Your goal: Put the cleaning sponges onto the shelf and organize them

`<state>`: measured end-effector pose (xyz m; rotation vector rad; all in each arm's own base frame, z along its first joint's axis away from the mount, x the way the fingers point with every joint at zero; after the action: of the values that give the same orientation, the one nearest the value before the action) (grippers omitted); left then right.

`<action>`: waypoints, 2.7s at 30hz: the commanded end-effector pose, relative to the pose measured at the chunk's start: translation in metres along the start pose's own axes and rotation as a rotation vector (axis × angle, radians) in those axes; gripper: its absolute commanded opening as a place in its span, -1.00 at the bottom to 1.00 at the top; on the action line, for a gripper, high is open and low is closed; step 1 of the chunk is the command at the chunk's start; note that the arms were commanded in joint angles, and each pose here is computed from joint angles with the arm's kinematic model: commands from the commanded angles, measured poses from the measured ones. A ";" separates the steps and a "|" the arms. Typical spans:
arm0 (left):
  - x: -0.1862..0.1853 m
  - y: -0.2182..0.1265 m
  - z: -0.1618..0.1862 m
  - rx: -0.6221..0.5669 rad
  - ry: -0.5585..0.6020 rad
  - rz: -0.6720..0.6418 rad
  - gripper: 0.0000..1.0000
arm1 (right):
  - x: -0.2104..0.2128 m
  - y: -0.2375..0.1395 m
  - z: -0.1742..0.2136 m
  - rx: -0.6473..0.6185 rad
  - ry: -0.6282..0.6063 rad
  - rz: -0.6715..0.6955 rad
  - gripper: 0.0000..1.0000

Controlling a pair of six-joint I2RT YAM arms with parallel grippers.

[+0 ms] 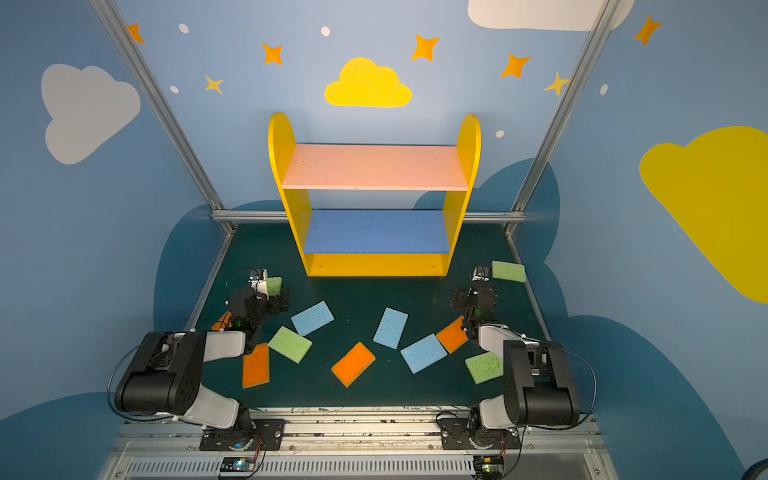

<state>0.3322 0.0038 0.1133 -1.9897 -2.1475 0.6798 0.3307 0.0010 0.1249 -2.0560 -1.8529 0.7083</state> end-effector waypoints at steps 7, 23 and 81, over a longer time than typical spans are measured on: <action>-0.002 -0.006 0.004 -0.043 0.029 -0.049 1.00 | 0.002 -0.002 0.003 -0.003 -0.006 0.023 0.80; -0.018 -0.039 -0.072 -0.021 -0.032 -0.077 0.99 | 0.004 -0.052 -0.037 -0.170 -0.077 0.050 0.74; -0.039 -0.162 0.100 0.489 -0.615 -0.021 0.36 | 0.395 -0.145 0.006 0.505 -0.383 -1.495 0.09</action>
<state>0.1456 -0.0580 0.0946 -1.5947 -1.9835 1.7684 0.2212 0.4016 0.1254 0.0160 -2.3287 0.9300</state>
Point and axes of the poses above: each gripper's point midway between its finger pads, its own y axis out along the fingers, its own x axis along the line the jaws close on, z = x × y, the point moved 7 cm from there along -y, back along the fingers, and after that the axes turned 12 degrees about -y, right-handed, at the moved point
